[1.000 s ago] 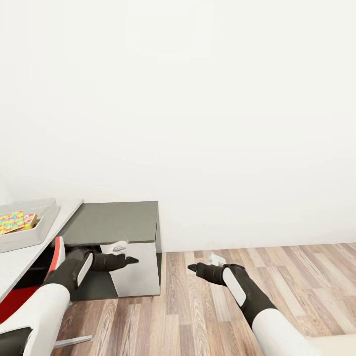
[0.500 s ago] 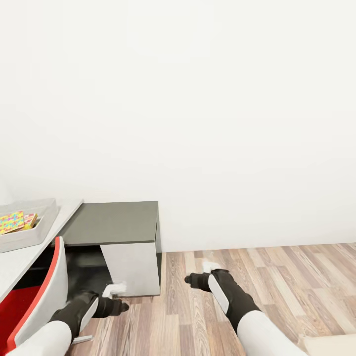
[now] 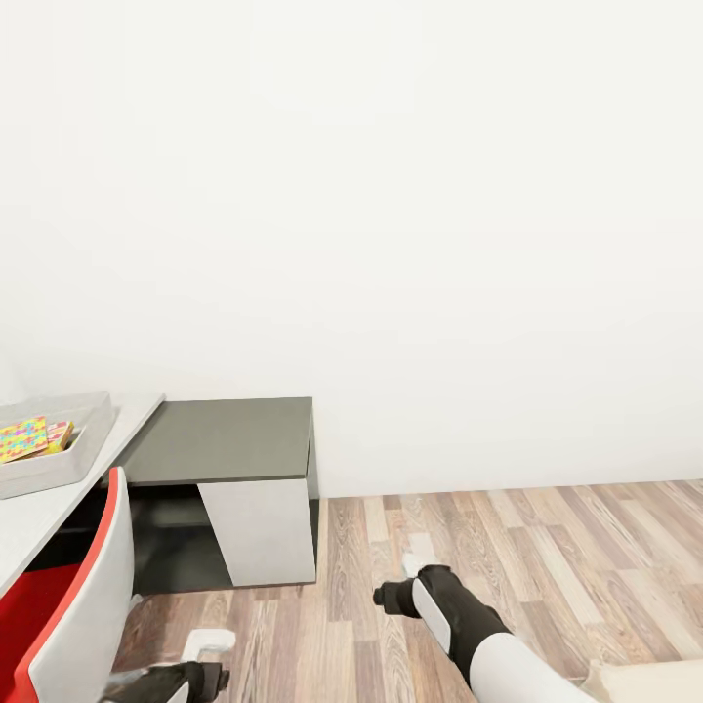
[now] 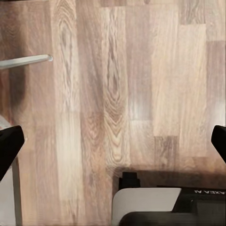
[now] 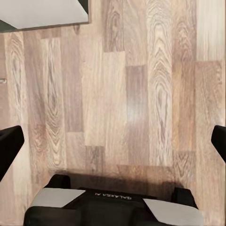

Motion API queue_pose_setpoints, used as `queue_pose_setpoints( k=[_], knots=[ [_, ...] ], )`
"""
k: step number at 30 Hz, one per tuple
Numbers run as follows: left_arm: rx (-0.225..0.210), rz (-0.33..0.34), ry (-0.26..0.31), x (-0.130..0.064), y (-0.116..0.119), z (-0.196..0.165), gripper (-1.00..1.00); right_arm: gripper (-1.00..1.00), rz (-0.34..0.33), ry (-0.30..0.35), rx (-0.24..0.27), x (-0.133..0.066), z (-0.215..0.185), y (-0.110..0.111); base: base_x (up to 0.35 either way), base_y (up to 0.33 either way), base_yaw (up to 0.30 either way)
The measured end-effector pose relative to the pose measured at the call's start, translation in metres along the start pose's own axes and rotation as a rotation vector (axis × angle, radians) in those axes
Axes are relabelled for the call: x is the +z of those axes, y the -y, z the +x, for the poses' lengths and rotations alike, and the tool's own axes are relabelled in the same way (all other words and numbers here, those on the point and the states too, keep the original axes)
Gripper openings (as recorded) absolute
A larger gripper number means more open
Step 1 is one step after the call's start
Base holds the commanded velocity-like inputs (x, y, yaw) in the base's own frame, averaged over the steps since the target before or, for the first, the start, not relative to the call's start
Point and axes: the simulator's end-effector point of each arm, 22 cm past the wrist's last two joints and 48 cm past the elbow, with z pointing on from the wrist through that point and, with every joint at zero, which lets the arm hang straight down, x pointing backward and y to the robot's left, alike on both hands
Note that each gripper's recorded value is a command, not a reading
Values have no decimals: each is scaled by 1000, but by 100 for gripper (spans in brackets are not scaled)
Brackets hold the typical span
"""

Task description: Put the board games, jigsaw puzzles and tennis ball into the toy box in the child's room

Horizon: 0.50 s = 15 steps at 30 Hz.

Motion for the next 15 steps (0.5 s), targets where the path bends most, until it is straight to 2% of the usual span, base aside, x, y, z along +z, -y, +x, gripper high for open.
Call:
queue_pose_setpoints(
  k=[4, 8, 13, 15],
  knots=[
    [7, -8, 2, 1, -4, 38, 100, 100, 16, -50, 7, 12, 36, 8, 0, 0, 0],
    [15, -14, 8, 0, -9, 77, 100, 100, 34, -58, 9, 21, 60, 16, 0, 0, 0],
    [23, -11, 3, -5, -8, 125, 100, 100, 53, -67, 23, 33, 127, 26, 0, 0, 0],
    [23, -8, -3, -6, -6, 134, 100, 100, 57, -63, 25, 34, 140, 27, 0, 0, 0]
  ],
)
